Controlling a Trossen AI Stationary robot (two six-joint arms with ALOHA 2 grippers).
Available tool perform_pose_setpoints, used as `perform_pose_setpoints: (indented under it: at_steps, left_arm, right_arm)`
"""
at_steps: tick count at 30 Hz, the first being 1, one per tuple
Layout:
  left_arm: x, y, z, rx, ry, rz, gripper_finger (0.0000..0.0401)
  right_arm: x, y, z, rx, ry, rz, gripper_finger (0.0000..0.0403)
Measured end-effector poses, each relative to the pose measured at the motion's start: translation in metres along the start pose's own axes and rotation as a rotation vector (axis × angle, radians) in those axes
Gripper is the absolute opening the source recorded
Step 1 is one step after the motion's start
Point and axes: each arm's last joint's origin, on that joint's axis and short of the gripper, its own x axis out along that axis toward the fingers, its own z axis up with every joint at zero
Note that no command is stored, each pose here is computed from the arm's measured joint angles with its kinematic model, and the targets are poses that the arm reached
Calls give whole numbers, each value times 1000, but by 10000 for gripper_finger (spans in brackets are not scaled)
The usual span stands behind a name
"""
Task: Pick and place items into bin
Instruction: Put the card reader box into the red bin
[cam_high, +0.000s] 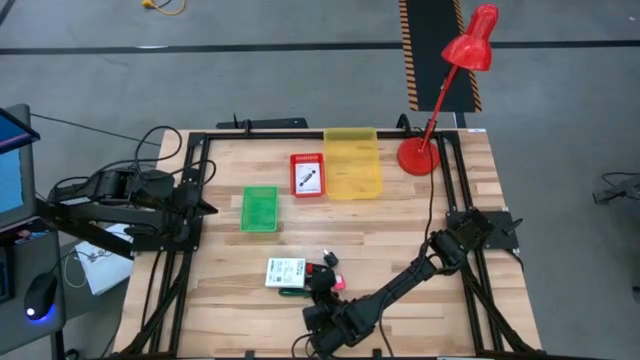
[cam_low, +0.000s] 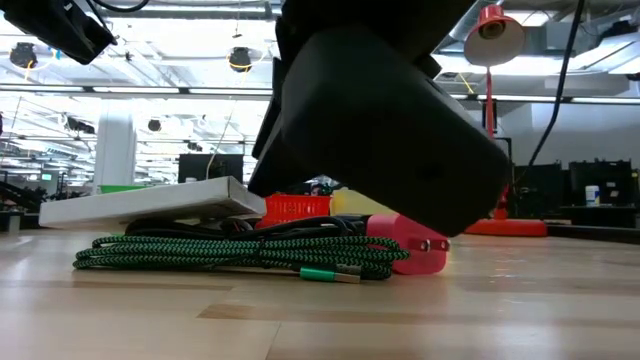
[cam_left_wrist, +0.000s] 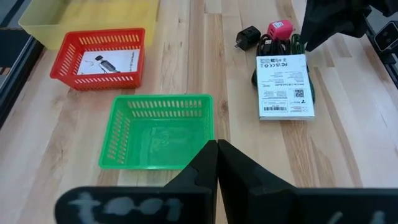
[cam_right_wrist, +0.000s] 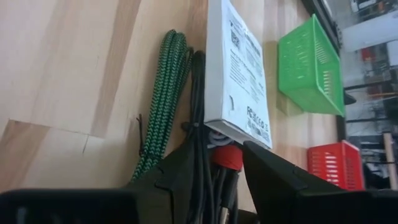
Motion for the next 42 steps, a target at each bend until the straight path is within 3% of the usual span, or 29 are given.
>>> perform_pose_setpoints:
  at_steps: [12,42]
  left_arm:
    - [0,0,0,-3,0,0,0]
    - [0,0,0,-7,0,0,0]
  right_arm:
    - [4,-4,0,24,8,10,155]
    - [17,-14,5,-114,-19,72,155]
